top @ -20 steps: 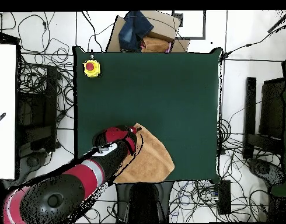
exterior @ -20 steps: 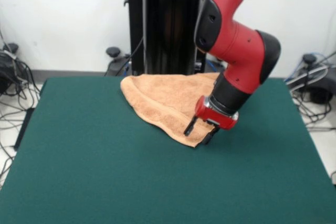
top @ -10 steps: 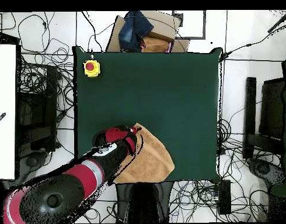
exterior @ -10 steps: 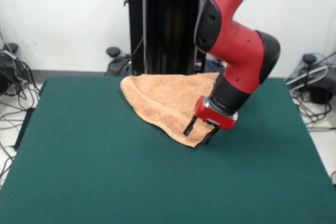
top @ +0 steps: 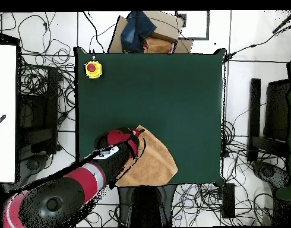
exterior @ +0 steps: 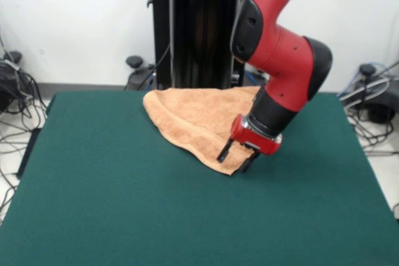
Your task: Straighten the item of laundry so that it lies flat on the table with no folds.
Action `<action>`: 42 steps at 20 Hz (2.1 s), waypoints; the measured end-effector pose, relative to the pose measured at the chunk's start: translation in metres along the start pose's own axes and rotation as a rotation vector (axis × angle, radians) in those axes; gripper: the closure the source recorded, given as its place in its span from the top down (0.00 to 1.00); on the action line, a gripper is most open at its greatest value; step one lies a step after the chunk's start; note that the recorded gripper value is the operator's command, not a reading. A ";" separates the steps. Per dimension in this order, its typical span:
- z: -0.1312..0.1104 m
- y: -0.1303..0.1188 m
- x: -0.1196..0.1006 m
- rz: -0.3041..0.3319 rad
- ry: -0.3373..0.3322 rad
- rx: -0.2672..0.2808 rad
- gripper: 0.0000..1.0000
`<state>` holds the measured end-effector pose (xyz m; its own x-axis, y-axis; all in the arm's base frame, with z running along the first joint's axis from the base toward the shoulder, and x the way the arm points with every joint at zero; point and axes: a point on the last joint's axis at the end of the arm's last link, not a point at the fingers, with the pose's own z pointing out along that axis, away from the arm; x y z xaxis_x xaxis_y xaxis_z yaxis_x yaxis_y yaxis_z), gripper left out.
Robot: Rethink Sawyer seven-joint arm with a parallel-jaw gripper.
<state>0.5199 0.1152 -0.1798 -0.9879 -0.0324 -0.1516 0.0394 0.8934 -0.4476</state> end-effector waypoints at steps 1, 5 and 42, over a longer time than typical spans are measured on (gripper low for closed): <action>0.000 0.000 0.000 -0.001 -0.002 0.001 1.00; 0.003 -0.002 -0.001 -0.001 -0.017 0.005 1.00; 0.014 -0.001 -0.003 -0.007 -0.069 0.007 0.00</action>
<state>0.5252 0.1080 -0.1911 -0.9755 -0.0696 -0.2088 0.0338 0.8901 -0.4546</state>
